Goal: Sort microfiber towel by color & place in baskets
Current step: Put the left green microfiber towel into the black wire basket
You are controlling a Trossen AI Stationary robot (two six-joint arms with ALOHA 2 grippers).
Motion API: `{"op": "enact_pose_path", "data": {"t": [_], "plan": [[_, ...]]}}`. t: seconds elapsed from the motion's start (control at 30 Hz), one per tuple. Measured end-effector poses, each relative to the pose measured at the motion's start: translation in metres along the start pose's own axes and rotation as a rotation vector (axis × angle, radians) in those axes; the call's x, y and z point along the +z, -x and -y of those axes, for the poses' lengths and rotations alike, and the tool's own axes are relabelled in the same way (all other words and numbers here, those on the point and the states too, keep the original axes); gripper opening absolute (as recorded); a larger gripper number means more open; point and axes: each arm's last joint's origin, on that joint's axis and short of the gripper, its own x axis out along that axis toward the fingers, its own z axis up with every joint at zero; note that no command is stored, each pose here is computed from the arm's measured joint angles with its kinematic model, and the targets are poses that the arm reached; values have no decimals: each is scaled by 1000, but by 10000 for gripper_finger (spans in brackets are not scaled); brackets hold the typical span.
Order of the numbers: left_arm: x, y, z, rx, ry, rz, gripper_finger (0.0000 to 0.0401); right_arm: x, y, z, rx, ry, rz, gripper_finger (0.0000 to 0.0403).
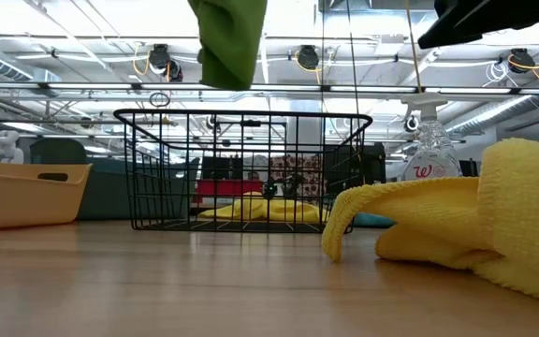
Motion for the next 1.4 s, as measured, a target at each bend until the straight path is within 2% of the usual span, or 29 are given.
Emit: {"op": "enact_pose_path", "data": {"t": [0.07, 0.17, 0.27, 0.37, 0.5, 0.63, 0.7, 0.73, 0.83, 1.03, 1.17, 1.27, 1.4], "plan": [[0, -4, -1, 3, -43, -14, 36, 0, 0, 0, 1, -5, 0, 255], [0, -9, -18, 108, -88, 18, 36, 0, 0, 0, 2, -5, 0, 255], [8, -17, -48, 182, -54, 23, 31, 0, 0, 0, 3, -12, -1, 255], [11, -27, -69, 169, -1, -39, 29, 0, 0, 0, 6, -15, 1, 255], [9, -35, -66, 2, 37, -177, 27, 2, 0, 0, 11, -19, 18, 255], [2, -45, -35, -263, -19, -259, 27, 3, 0, 0, 11, -27, 31, 255], [-1, -48, -20, -409, -55, -253, 28, 3, 0, 0, 11, -26, 31, 255], [1, -49, -14, -448, -49, -218, 30, 3, 0, 0, 11, -26, 30, 255], [8, -50, -6, -483, -23, -109, 34, 3, 0, -1, 20, -30, 30, 255], [13, -62, -10, -444, -37, -70, 36, 3, 0, -3, 87, -26, 26, 255], [-1, -74, -20, -324, -62, -189, 36, 2, 0, -3, 92, -22, 21, 255], [-14, -77, -29, -209, -25, -274, 37, 1, 0, -3, 92, -19, 13, 255], [-17, -75, -30, -178, 24, -300, 37, 1, 0, -3, 91, -14, 6, 255]]}}
